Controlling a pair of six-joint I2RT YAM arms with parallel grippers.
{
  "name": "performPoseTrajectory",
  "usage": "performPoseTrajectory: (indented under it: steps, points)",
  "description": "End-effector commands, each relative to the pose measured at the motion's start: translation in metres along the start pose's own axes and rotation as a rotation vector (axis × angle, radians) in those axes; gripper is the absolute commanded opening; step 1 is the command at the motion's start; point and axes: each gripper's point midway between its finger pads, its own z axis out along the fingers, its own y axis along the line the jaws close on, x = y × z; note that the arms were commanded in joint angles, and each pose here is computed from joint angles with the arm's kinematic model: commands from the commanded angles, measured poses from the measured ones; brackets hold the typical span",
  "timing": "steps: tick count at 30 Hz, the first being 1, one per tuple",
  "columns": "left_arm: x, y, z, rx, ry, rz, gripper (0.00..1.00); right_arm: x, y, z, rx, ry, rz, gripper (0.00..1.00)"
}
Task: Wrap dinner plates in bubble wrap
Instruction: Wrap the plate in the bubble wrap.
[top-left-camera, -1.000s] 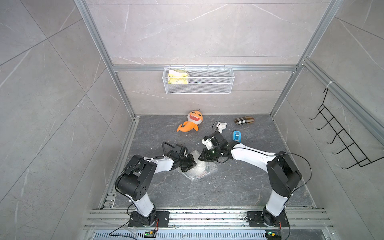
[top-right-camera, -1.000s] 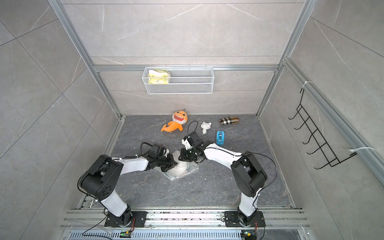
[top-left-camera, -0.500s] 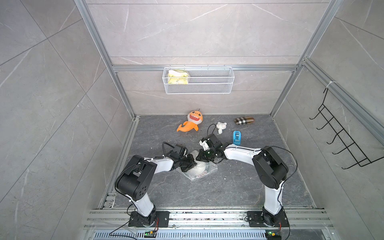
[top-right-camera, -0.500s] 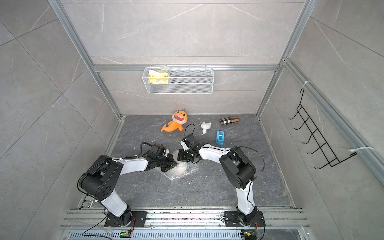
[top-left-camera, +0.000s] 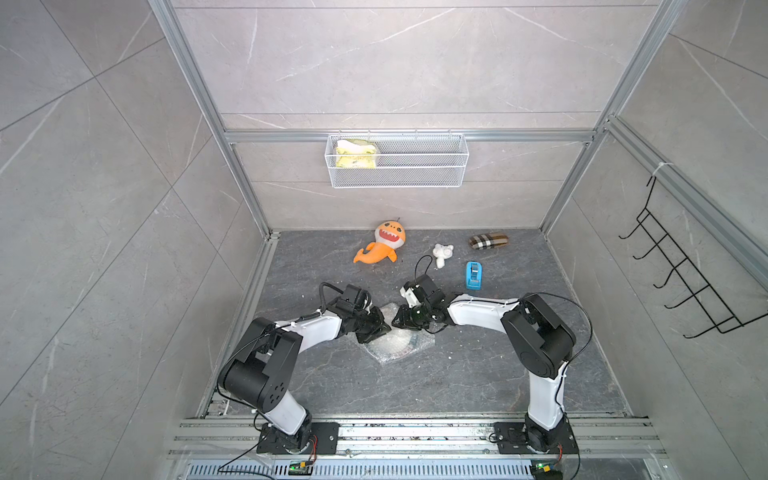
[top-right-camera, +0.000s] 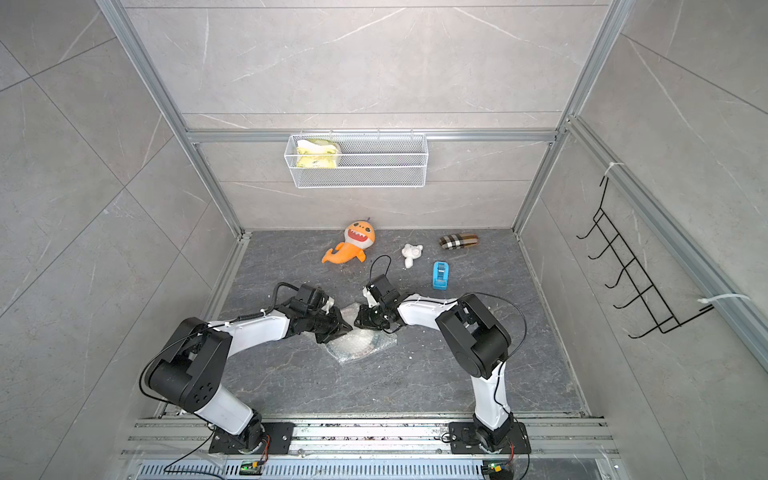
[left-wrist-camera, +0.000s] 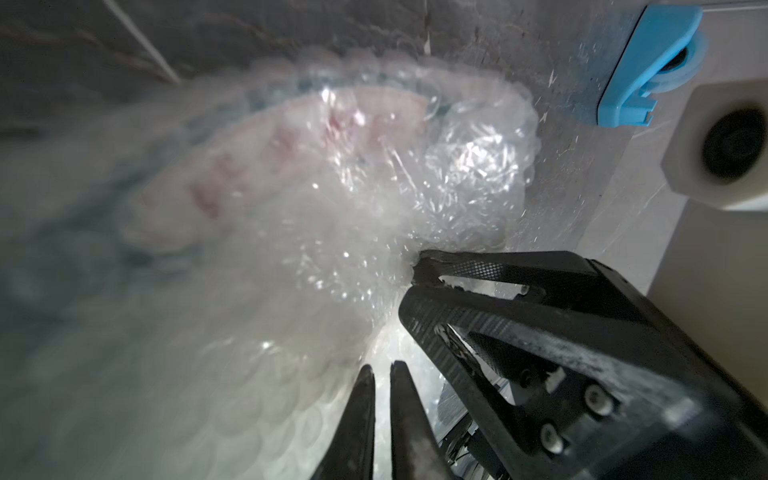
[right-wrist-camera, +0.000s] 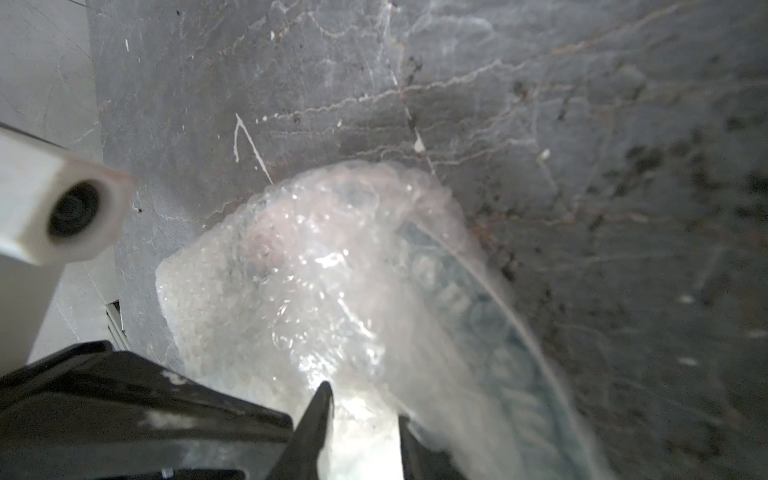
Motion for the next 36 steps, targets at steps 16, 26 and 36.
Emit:
performPoseTrajectory:
  steps: [16, 26, 36]
  points:
    - [0.003, -0.019, 0.008, 0.048, 0.034, 0.048, 0.11, 0.033, -0.035, -0.002, 0.131, 0.057, 0.018, 0.42]
    - [0.042, 0.007, 0.031, -0.026, 0.114, 0.079, 0.02, 0.025, -0.02, -0.006, 0.081, 0.04, 0.032, 0.39]
    - [0.061, 0.053, 0.033, -0.148, 0.148, 0.086, 0.02, 0.005, 0.014, -0.028, 0.001, -0.011, 0.017, 0.43]
